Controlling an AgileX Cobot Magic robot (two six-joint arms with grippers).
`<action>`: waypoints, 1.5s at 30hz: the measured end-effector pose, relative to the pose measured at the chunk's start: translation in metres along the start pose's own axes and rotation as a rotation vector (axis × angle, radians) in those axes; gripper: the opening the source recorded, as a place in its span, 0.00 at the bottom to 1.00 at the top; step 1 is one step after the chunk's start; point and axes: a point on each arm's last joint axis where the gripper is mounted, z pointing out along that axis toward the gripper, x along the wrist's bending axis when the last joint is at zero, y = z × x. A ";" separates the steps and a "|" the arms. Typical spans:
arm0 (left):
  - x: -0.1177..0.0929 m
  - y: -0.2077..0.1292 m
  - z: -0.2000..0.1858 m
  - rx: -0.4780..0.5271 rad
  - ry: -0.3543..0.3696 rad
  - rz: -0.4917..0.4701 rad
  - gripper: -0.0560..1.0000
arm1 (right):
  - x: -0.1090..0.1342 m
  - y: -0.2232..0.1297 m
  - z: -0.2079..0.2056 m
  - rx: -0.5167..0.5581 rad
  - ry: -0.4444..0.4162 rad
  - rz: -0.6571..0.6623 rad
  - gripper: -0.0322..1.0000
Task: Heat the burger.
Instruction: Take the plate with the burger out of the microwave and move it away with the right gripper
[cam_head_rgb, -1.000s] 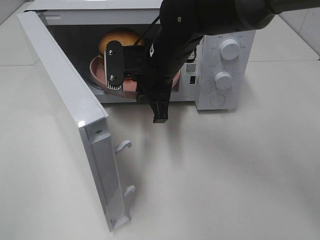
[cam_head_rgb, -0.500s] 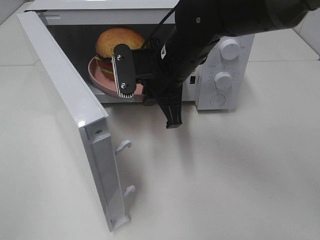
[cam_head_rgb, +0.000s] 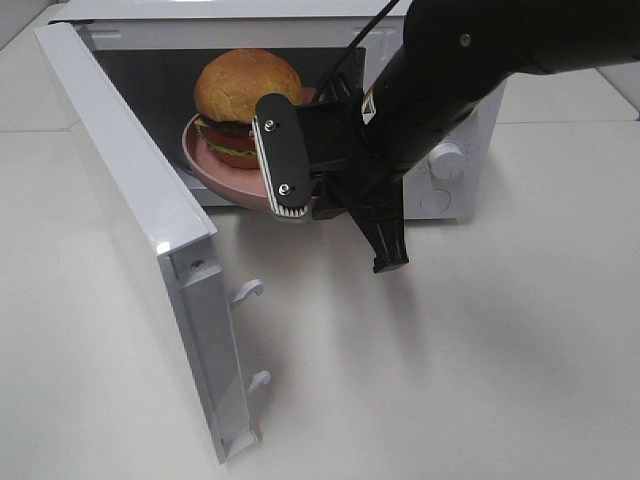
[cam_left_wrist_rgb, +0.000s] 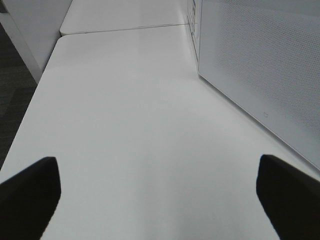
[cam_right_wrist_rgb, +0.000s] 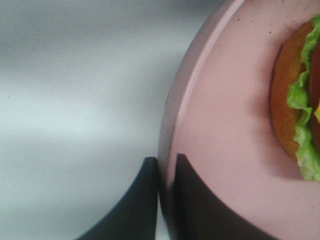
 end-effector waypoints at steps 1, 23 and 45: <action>0.000 0.000 0.000 0.000 0.000 0.000 0.99 | 0.004 -0.002 -0.003 0.002 0.001 -0.009 0.11; 0.000 0.000 0.000 0.000 0.000 0.000 0.99 | 0.048 -0.027 -0.054 0.014 -0.007 -0.004 0.11; 0.000 0.000 0.000 0.000 0.000 0.000 0.99 | 0.105 -0.058 -0.109 -0.007 -0.137 0.055 0.11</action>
